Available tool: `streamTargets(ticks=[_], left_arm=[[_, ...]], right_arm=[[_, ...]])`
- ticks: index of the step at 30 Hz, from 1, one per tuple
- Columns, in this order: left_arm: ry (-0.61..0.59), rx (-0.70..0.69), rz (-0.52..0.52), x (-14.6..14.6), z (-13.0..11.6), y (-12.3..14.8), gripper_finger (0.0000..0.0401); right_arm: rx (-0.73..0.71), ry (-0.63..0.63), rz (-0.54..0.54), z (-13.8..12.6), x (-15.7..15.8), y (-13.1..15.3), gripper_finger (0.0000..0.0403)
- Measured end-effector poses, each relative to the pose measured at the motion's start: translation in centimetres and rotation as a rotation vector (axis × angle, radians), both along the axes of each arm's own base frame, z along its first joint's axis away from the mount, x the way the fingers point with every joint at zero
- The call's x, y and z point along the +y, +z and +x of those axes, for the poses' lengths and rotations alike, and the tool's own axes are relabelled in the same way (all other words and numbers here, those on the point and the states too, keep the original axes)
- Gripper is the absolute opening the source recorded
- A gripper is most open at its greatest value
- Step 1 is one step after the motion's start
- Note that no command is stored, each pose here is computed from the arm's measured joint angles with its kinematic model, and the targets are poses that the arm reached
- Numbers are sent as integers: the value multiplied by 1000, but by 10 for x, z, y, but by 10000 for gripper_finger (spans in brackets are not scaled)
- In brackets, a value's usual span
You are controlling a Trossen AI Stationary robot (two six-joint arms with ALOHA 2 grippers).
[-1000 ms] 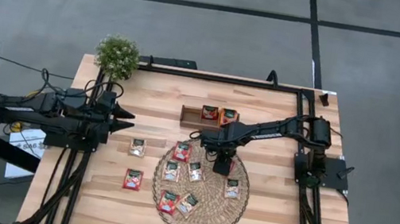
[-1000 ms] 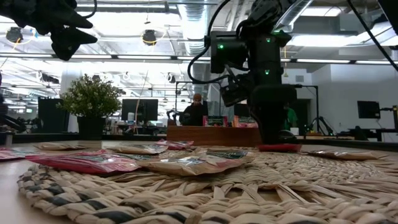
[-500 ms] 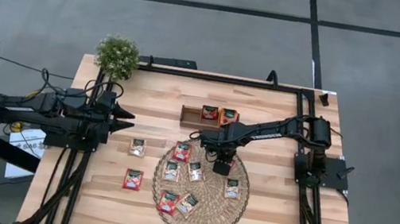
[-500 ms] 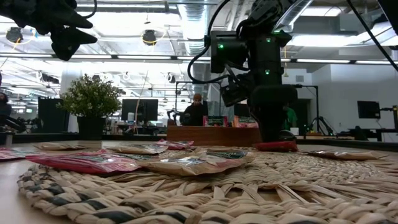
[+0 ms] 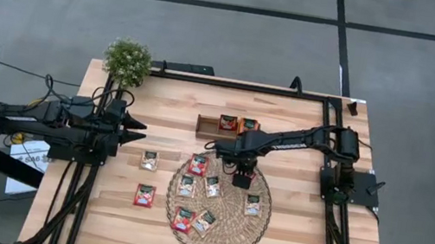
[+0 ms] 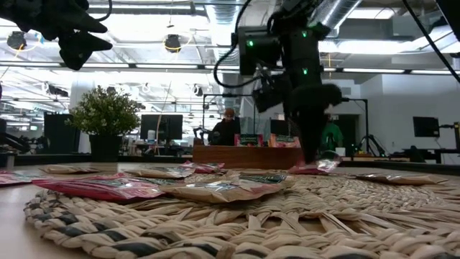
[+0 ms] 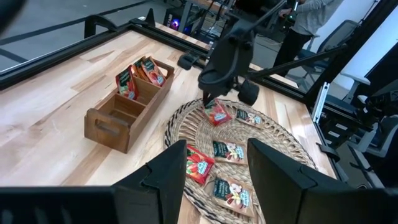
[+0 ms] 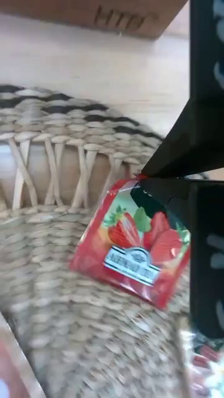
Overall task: Pick & Place Tea
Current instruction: Put the red tea bag in the middle of the wooden organizer
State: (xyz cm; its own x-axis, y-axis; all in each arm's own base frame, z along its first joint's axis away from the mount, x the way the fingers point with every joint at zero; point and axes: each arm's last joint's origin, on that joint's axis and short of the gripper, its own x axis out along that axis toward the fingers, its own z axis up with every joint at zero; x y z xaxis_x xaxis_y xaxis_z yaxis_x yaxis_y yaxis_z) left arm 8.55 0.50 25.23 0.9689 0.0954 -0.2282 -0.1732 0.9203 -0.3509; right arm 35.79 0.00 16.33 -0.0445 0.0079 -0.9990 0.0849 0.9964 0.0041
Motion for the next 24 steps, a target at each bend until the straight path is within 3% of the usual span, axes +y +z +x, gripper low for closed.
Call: streamTargets(ticks=[11,17,24], left_arm=[[-2,1,10,0,0,0,161],[-2,1,10,0,0,0,161],[-2,1,10,0,0,0,161]], right_arm=[[-24,152,-113,17,8,86,0],[-143,218,-275,25,3,136,0],[-169,308,-426,28,-13,158,0]])
